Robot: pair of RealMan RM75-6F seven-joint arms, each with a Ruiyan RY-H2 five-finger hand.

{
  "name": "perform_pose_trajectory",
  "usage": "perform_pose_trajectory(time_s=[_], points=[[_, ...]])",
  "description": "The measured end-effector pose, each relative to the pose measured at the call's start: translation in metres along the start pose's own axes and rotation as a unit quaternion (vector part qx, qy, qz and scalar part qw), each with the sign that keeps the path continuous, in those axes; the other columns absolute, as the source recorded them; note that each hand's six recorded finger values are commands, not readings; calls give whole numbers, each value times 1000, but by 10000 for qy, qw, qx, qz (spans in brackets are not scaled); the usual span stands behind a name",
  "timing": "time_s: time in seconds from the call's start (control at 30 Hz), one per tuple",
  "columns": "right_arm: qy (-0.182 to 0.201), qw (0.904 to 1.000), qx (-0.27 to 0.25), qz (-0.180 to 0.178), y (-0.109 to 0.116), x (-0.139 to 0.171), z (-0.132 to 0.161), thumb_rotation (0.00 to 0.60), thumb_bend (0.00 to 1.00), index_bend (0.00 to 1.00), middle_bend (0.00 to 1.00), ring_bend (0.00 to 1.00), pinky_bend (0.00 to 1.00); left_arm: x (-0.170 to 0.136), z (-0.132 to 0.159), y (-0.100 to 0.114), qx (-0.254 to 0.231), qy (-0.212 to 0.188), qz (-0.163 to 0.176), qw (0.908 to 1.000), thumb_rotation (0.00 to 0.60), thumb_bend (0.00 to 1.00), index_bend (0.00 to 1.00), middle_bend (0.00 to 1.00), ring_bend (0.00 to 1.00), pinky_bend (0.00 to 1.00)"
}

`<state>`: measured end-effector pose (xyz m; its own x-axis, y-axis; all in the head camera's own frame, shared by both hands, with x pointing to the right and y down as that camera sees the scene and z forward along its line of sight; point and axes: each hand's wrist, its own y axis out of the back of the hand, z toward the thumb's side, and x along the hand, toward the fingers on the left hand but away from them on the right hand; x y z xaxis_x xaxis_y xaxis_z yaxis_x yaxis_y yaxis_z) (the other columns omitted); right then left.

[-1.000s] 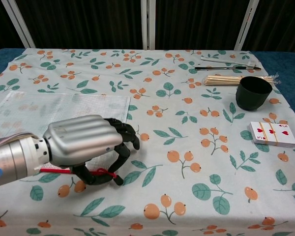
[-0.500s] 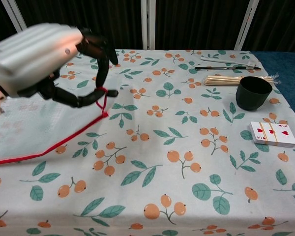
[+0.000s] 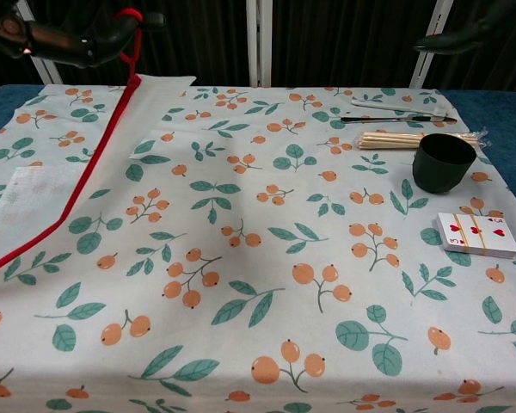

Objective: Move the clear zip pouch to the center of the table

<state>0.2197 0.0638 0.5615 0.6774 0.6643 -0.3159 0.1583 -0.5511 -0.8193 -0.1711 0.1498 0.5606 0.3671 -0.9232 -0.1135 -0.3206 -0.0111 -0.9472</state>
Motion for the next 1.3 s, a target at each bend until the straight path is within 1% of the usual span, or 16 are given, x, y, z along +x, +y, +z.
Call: perform_pose_trajectory(time_s=[0.1,0.2,0.27,0.5,0.63,0.83,1.1,1.3], points=[[279,9994,-83,163,-9,-31,21,600,194,253,156,2,61,1,2,4,20,5,58,10000,600,413,696,774,751,691],[500,9981,-183,296,-20,-59,39,600,194,291,156,2,60,1,2,6,55,20,65,10000,600,412,696,815,781,700],[595,9973,-257,352,-27,-73,48,600,194,316,156,2,60,1,0,8,53,55,75,9999,600,411,702,846,805,714],[766,9944,-557,466,-48,-117,70,600,194,332,156,1,60,2,-2,12,44,80,125,9999,600,411,707,853,810,715],[830,9923,-758,516,-54,-131,78,600,194,332,156,0,60,3,-3,13,3,98,122,9999,600,411,707,852,809,715],[884,9873,-1165,621,-61,-140,85,600,195,356,158,0,59,3,-5,15,-2,122,136,9998,600,411,707,851,808,715],[929,9760,-1812,772,-70,-153,90,600,196,388,174,1,59,5,-5,14,-2,104,109,9999,600,412,708,851,808,715],[983,9698,-2035,922,-79,-164,96,600,217,429,193,1,59,6,-6,15,-7,130,120,9998,600,416,708,850,808,715]])
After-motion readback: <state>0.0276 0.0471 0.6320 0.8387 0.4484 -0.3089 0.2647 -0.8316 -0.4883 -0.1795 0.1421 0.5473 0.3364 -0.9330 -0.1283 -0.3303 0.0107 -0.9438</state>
